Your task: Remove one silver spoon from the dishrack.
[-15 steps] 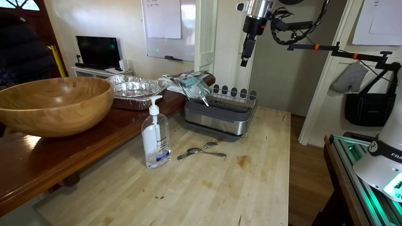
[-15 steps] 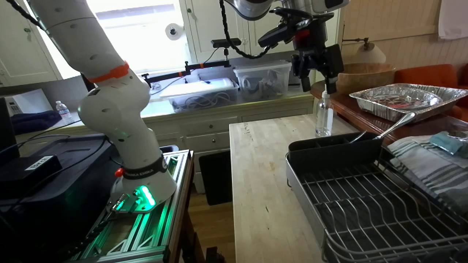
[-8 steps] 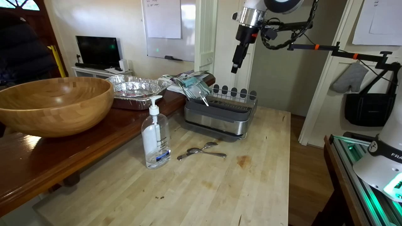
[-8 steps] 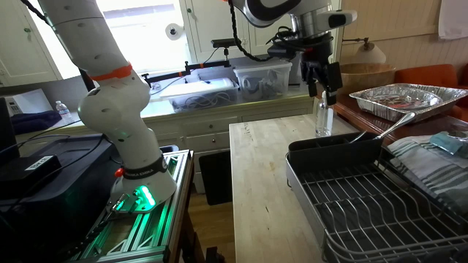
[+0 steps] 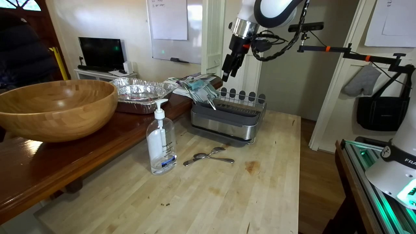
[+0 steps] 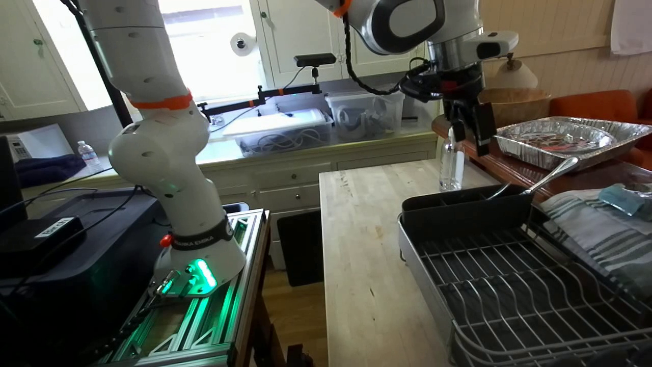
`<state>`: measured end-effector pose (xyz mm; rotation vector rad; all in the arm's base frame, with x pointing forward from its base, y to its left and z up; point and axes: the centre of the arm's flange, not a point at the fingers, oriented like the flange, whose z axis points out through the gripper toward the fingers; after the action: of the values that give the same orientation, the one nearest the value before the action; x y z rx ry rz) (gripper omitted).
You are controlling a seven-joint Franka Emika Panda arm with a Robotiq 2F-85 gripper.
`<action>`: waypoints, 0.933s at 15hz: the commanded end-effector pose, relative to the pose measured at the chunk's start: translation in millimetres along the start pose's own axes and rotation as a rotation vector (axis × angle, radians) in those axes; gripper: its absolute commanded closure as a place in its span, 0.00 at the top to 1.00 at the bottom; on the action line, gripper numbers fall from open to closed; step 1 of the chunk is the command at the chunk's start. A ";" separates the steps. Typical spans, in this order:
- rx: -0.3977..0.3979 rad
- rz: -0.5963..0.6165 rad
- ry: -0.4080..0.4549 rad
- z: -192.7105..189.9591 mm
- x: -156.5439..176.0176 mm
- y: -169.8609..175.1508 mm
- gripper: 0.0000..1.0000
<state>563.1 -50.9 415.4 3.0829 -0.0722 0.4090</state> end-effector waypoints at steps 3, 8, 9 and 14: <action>0.011 0.044 0.002 23.6 26.6 -7.1 1.00; 0.008 0.048 -0.005 32.1 34.4 -8.2 1.00; 0.008 0.047 -0.006 34.0 35.1 -8.5 1.00; 0.016 0.046 -0.019 43.2 39.3 -10.0 1.00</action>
<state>602.2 -44.1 391.3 3.0850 -0.1146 0.3880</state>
